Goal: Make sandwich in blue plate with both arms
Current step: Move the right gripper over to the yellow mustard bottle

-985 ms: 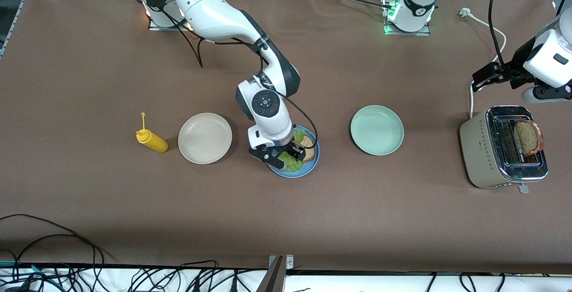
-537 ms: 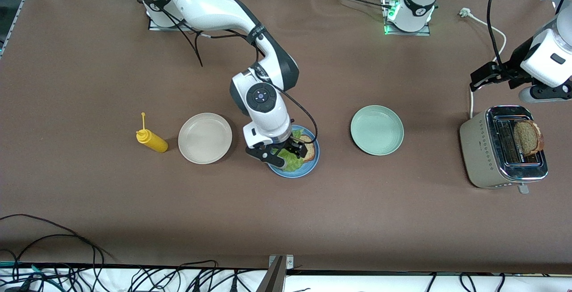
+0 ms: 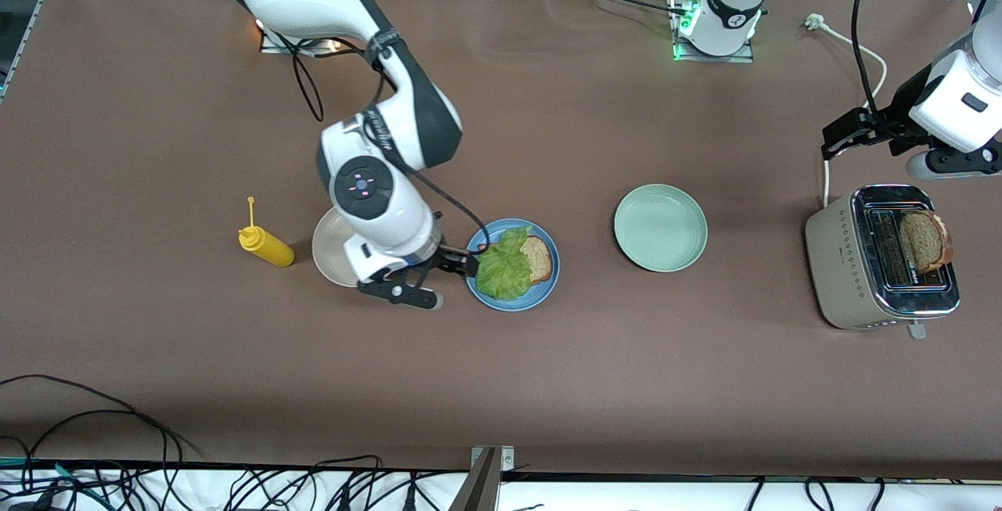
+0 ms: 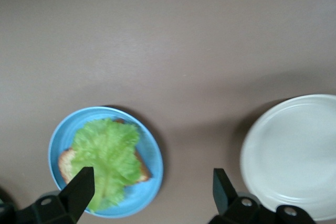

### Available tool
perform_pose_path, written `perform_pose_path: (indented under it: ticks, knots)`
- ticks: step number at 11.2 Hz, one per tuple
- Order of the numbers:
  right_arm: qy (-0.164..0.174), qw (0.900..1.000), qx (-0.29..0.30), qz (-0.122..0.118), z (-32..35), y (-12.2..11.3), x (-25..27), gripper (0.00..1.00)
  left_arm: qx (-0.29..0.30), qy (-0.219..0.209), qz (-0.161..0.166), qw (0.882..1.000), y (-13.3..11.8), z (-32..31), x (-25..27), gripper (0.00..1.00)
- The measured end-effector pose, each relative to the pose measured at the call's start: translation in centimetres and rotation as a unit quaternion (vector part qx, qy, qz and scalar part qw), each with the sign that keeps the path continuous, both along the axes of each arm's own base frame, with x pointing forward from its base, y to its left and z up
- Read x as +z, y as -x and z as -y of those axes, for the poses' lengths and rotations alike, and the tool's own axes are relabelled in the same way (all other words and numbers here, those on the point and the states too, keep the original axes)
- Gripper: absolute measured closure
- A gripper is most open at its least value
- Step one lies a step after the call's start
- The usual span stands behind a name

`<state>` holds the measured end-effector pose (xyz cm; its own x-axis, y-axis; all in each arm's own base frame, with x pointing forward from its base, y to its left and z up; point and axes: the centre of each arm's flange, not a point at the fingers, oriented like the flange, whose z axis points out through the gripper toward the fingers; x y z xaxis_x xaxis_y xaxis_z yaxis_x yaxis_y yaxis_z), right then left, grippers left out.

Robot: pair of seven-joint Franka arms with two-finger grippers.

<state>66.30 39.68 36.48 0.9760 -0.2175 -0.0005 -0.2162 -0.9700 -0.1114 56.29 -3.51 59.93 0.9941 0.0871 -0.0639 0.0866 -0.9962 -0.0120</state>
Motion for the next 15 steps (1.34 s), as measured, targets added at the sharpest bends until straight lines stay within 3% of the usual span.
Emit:
perform_pose_path:
  ticks: [9,15]
  knots:
    - [-0.009,0.987,0.153,-0.041,18.8,-2.4,10.3,0.0,-0.002,0.0,0.001,1.0,0.0,0.2,0.0,0.0]
    - [-0.001,0.977,0.21,-0.04,27.2,-1.5,13.4,0.0,-0.002,0.0,0.003,1.0,0.0,0.2,0.1,0.0]
